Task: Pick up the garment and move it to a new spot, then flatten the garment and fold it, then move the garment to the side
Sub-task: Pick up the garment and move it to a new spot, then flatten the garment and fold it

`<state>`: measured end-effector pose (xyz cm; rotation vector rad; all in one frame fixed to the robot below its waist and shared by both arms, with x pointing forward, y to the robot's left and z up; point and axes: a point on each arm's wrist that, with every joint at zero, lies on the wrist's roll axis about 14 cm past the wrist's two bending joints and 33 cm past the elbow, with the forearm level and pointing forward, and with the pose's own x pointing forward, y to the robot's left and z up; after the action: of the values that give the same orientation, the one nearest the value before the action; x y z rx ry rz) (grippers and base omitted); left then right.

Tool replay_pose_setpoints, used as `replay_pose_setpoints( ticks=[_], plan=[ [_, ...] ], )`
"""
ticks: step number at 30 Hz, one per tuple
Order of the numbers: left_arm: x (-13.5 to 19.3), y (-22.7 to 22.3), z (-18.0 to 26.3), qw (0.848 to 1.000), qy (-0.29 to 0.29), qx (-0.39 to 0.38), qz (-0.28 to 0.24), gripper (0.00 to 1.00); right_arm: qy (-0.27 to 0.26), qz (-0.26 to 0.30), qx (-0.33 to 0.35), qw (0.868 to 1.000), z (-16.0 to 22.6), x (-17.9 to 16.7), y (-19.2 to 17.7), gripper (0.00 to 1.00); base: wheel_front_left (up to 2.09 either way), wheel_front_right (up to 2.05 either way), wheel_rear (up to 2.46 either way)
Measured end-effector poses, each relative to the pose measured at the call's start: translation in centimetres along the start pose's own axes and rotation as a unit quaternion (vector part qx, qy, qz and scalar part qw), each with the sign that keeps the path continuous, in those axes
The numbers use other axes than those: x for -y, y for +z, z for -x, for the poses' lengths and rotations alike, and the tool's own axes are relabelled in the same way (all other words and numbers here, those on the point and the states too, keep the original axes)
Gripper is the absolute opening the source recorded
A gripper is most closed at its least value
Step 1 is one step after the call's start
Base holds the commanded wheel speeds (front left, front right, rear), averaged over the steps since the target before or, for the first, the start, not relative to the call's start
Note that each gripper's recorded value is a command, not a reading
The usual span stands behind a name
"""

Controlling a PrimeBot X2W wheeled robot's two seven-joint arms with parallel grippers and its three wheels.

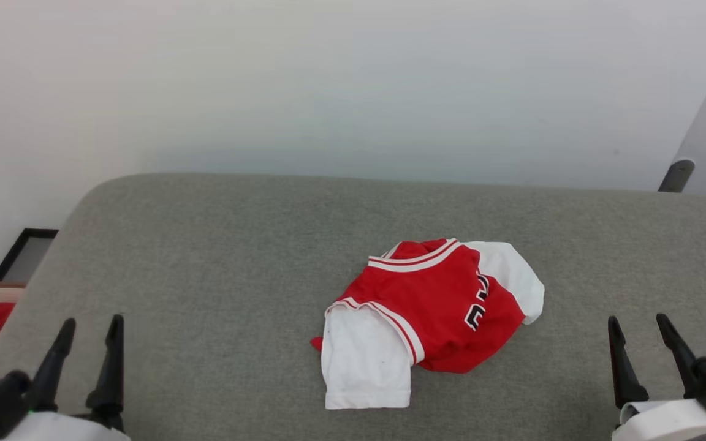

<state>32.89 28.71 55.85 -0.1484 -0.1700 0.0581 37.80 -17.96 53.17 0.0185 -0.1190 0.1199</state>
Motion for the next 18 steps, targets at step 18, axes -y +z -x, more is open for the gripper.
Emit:
replay_pose_setpoints(
  ticks=[18],
  plan=[
    [0.8,-2.3,0.2,0.998,-0.027,-0.050,0.000,1.00,0.010,-0.001,-0.011,1.000,-0.4,-0.9,-0.4,1.00,0.00,0.00,0.00]
  ],
)
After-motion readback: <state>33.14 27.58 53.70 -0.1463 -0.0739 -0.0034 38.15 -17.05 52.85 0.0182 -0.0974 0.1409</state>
